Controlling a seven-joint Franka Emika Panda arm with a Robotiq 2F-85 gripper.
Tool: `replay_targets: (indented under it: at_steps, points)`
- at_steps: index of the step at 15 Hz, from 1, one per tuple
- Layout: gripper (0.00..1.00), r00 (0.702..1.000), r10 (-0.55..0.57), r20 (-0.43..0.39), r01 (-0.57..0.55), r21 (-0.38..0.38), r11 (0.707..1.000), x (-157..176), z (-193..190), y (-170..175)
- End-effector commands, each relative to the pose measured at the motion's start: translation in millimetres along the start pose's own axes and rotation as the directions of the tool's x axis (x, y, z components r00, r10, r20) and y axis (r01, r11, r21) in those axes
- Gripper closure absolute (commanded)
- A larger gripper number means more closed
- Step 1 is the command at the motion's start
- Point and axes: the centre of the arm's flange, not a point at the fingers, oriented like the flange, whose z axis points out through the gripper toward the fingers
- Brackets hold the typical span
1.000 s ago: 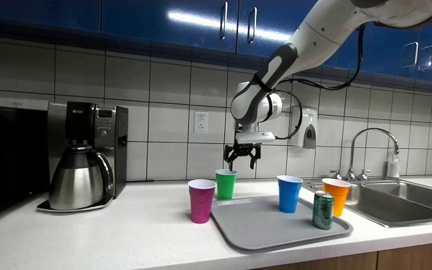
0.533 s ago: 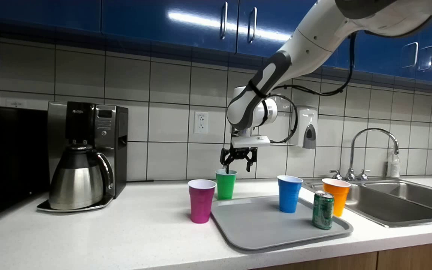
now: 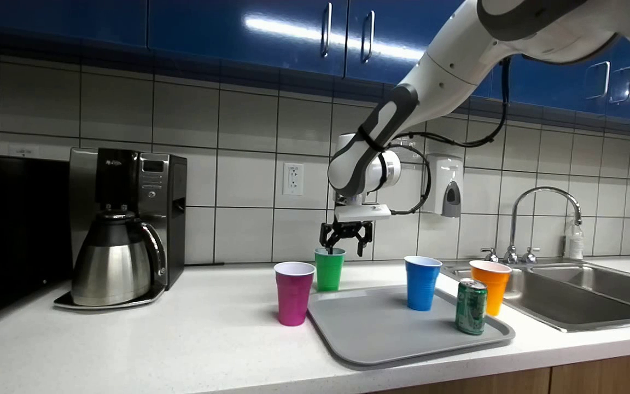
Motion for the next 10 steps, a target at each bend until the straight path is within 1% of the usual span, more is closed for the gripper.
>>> replay_targets:
  at_steps: [1,5,8,9,10]
  points:
    - [0.34,1.000,0.020,-0.017,-0.020,-0.002,1.000,8.3,1.4,-3.9]
    - [0.67,1.000,0.020,-0.020,-0.020,0.002,1.000,7.3,2.2,-4.3]
    - [0.88,0.999,0.020,-0.025,-0.020,0.003,1.000,7.2,1.8,-4.2]
    - [0.97,0.999,0.022,-0.027,-0.021,0.004,1.000,7.7,1.6,-3.8]
    - [1.00,0.999,0.023,-0.029,-0.023,0.005,1.000,8.0,1.4,-3.6]
